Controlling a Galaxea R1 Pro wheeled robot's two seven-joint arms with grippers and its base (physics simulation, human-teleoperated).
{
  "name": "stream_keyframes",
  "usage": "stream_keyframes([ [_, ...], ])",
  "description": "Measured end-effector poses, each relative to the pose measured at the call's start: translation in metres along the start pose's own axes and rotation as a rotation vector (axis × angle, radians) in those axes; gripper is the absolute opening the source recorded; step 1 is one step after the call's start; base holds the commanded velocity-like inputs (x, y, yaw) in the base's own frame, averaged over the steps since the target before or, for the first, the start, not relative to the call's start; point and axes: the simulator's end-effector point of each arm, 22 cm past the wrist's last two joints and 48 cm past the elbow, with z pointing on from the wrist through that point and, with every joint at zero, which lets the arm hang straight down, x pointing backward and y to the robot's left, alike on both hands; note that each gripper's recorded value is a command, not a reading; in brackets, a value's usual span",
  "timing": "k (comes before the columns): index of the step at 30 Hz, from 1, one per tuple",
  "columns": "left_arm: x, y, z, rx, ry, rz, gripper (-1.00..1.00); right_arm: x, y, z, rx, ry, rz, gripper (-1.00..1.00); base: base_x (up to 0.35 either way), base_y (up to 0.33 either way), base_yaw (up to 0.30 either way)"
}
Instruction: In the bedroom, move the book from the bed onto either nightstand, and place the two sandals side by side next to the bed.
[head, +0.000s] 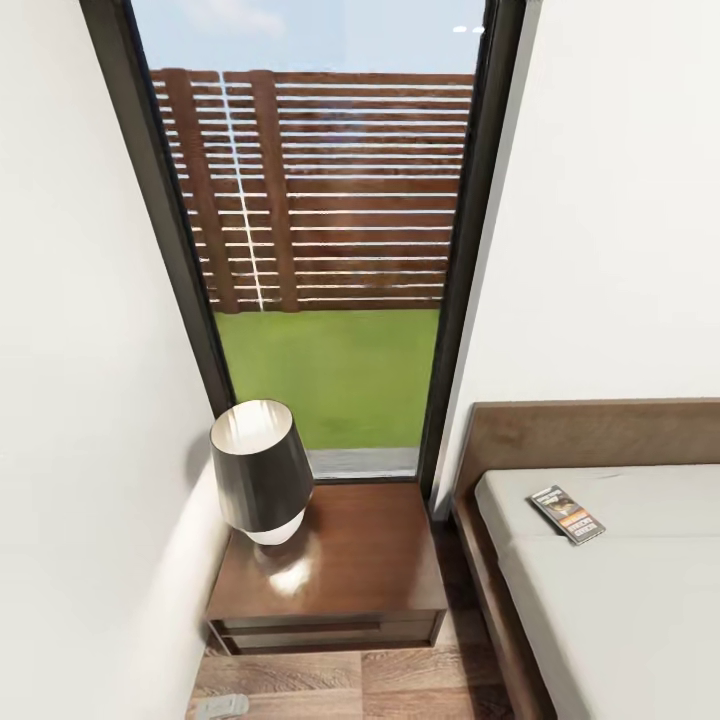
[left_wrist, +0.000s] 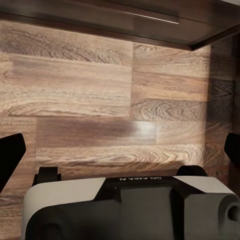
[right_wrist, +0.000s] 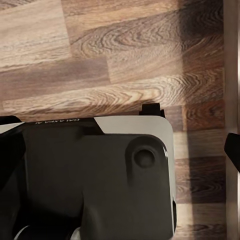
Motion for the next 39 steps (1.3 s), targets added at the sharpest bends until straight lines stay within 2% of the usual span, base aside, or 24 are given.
stream_keyframes([
  [23, 0.000, 0.000, -0.001, 0.000, 0.000, -0.001, 1.00, 0.001, 0.000, -0.001, 0.000, 0.001, -0.001, 1.00, 0.000, 0.000, 0.000],
  [25, 0.012, 0.000, -0.002, 0.002, 0.023, -0.012, 1.00, 0.013, -0.002, -0.001, 0.010, 0.010, 0.010, 1.00, 0.000, 0.000, 0.000],
  [28, 0.012, -0.001, -0.002, 0.004, 0.024, -0.013, 1.00, 0.018, -0.005, -0.001, 0.026, 0.010, 0.026, 1.00, 0.000, 0.000, 0.000],
  [39, 0.013, -0.003, -0.002, 0.010, 0.026, -0.014, 1.00, 0.008, -0.020, -0.002, 0.091, -0.044, 0.073, 1.00, 0.000, 0.000, 0.000],
])
